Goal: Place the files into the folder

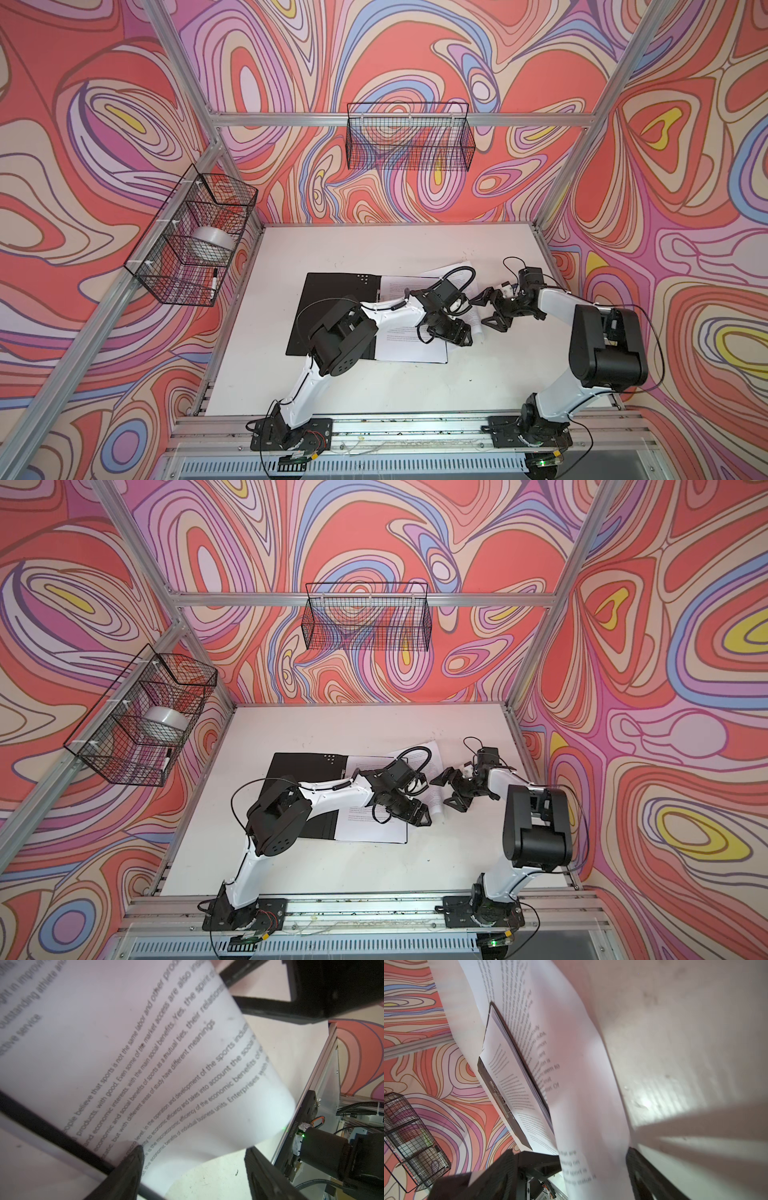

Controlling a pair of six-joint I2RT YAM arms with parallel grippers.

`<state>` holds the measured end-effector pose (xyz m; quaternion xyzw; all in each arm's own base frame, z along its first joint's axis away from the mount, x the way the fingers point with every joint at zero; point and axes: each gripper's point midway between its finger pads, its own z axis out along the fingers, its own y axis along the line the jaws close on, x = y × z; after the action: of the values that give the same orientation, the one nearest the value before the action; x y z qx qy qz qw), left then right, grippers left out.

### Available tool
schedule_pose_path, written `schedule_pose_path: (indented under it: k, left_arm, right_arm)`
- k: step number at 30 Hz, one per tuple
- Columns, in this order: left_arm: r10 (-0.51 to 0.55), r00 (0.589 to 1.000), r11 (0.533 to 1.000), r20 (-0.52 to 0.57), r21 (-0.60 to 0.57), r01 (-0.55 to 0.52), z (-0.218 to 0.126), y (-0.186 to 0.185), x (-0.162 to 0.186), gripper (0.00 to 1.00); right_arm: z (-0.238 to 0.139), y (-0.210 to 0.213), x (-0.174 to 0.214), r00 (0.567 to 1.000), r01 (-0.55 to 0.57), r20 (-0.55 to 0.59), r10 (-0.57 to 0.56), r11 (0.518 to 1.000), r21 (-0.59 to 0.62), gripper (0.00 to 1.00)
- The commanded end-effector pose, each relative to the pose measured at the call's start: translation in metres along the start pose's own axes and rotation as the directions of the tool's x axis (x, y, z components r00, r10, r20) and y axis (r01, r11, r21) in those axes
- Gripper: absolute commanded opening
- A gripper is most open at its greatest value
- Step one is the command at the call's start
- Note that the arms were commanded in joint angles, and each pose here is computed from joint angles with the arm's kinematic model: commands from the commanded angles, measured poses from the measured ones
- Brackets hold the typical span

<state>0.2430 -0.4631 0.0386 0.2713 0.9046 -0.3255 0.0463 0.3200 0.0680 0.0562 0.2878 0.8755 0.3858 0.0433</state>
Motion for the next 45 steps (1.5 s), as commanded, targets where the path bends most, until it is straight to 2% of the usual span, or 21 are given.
schedule_pose_path:
  k: [1,6,10,13,15,19,28,38,41,45]
  left_arm:
    - [-0.092,0.983,0.988,-0.160,-0.140,0.070,0.017,0.045,0.054,0.78]
    - [-0.086,0.982,0.989,-0.166,-0.137,0.064,0.016,0.045,0.056,0.77]
    - [-0.088,0.982,0.989,-0.168,-0.131,0.066,0.017,0.045,0.056,0.77]
    - [-0.087,0.982,0.989,-0.168,-0.130,0.065,0.017,0.044,0.056,0.77]
    - [-0.085,0.983,0.990,-0.165,-0.127,0.065,0.016,0.044,0.055,0.77]
    - [-0.084,0.983,0.990,-0.165,-0.125,0.063,0.016,0.044,0.054,0.77]
    - [-0.085,0.983,0.990,-0.162,-0.122,0.065,0.015,0.044,0.054,0.77]
    - [-0.089,0.980,0.990,-0.178,-0.122,0.068,0.018,0.046,0.058,0.77]
    - [-0.085,0.979,0.990,-0.186,-0.128,0.062,0.019,0.048,0.059,0.77]
    - [-0.092,0.976,0.989,-0.196,-0.131,0.067,0.021,0.049,0.061,0.77]
  right_arm:
    - [-0.007,-0.010,0.013,0.998,-0.058,-0.006,0.058,0.998,0.005,0.88]
    - [-0.007,-0.013,0.029,0.996,-0.092,-0.009,0.092,0.995,-0.037,0.89]
    - [-0.007,-0.027,0.026,0.993,-0.116,0.013,0.116,0.992,0.048,0.88]
    - [-0.038,-0.034,0.010,0.982,-0.093,0.180,0.062,0.981,0.170,0.89]
    - [-0.054,-0.031,0.004,0.969,-0.089,0.245,0.043,0.980,0.181,0.90]
    - [-0.051,-0.043,0.008,0.976,-0.105,0.209,0.056,0.967,0.231,0.90]
    - [-0.039,-0.061,0.017,0.977,-0.134,0.196,0.088,0.963,0.234,0.90]
    - [-0.013,-0.062,0.020,0.983,-0.150,0.126,0.133,0.980,0.130,0.90]
    - [-0.005,-0.046,0.014,0.986,-0.127,0.109,0.124,0.992,0.019,0.90]
    - [-0.003,-0.016,-0.001,0.993,-0.022,0.109,0.034,0.993,-0.112,0.95]
